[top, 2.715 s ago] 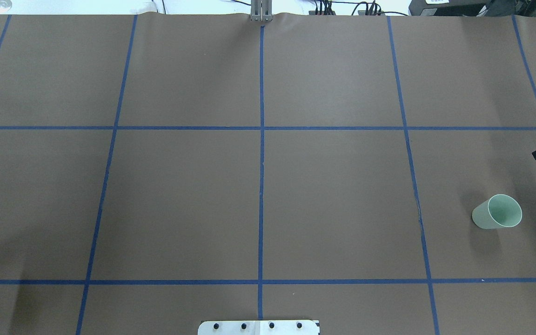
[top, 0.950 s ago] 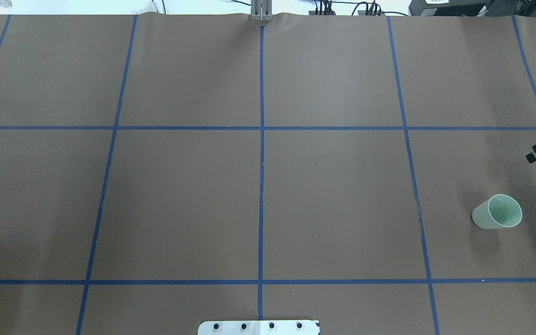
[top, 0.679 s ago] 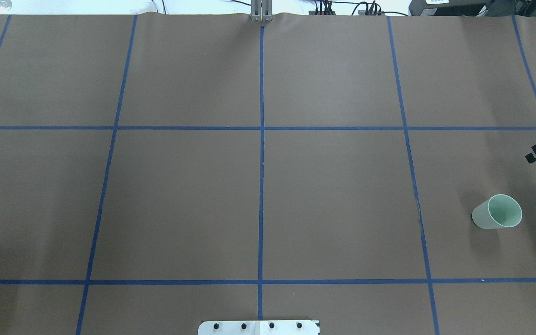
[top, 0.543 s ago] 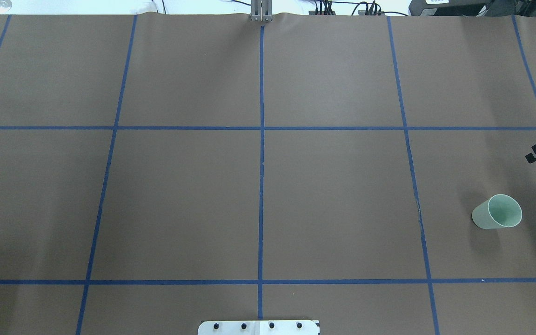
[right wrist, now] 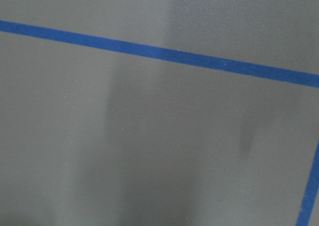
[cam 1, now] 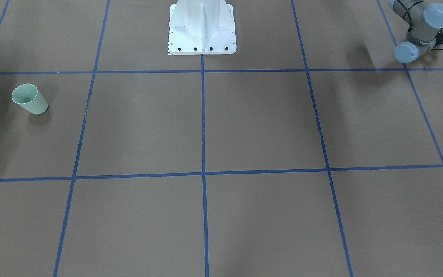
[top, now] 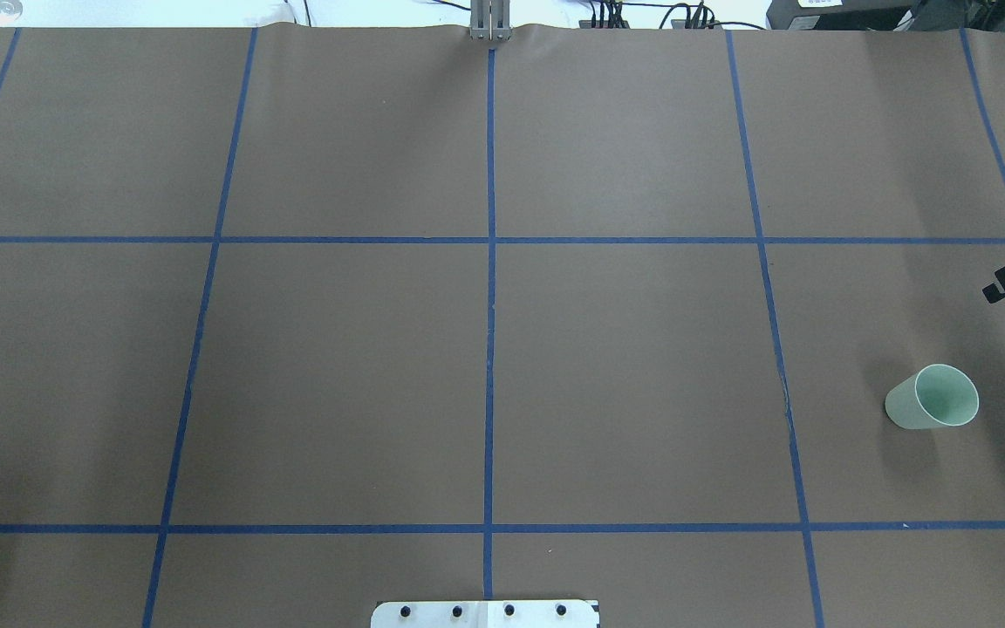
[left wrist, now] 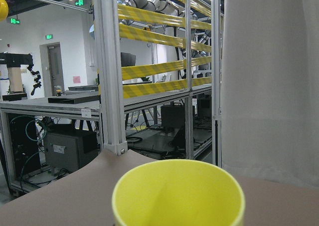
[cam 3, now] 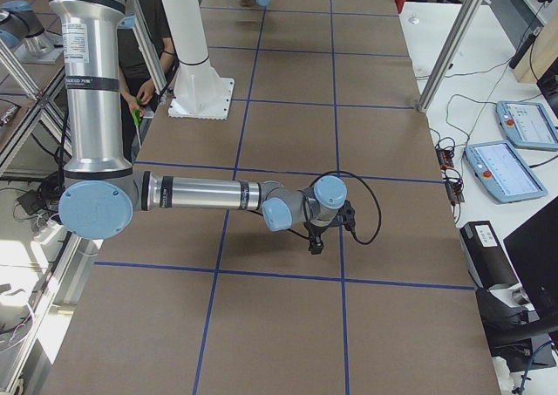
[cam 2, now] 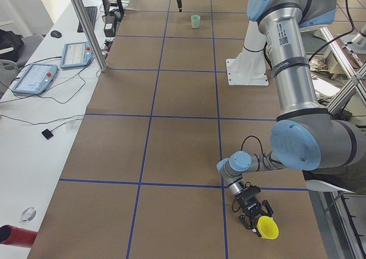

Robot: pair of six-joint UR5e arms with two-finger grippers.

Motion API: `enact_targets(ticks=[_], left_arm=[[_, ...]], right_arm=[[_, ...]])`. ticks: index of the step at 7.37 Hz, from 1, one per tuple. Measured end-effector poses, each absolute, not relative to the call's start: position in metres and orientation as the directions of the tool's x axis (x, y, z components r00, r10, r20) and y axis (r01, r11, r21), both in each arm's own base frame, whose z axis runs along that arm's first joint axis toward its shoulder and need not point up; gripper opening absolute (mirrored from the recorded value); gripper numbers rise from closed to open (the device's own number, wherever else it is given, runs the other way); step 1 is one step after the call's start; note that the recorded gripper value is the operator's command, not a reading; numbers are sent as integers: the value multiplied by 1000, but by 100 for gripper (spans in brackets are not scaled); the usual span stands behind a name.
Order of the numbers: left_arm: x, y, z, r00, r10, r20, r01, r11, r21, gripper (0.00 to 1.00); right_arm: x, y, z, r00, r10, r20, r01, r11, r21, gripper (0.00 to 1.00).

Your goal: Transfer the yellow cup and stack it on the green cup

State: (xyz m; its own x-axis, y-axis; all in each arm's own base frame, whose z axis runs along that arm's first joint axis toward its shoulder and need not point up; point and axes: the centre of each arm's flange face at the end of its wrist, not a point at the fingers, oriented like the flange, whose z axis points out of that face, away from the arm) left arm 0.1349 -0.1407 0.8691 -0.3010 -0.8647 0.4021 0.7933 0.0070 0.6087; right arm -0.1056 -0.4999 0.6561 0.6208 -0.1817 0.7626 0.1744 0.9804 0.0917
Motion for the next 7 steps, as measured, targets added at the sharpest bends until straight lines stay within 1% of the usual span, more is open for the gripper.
enact_targets(ticks=[2,4,5,6,7], left_arm=[[100,-140,880,-201,-897,393,776,99,623,36],[87,-151,889,-75,-929,363,780,172,601,36],[84,-163,889,-21,-936,351,788,201,582,37],[85,-183,886,28,-941,337,799,223,558,40],[92,-212,878,72,-949,306,810,235,538,41]], right_arm=[[-107,-502,652,612,-181,770,173,981,93,100],[-110,-509,643,607,-182,774,168,981,99,100],[-111,-512,640,601,-183,778,167,981,101,100],[-113,-516,637,597,-183,781,167,981,102,100],[-114,-519,635,595,-177,784,163,982,98,100]])
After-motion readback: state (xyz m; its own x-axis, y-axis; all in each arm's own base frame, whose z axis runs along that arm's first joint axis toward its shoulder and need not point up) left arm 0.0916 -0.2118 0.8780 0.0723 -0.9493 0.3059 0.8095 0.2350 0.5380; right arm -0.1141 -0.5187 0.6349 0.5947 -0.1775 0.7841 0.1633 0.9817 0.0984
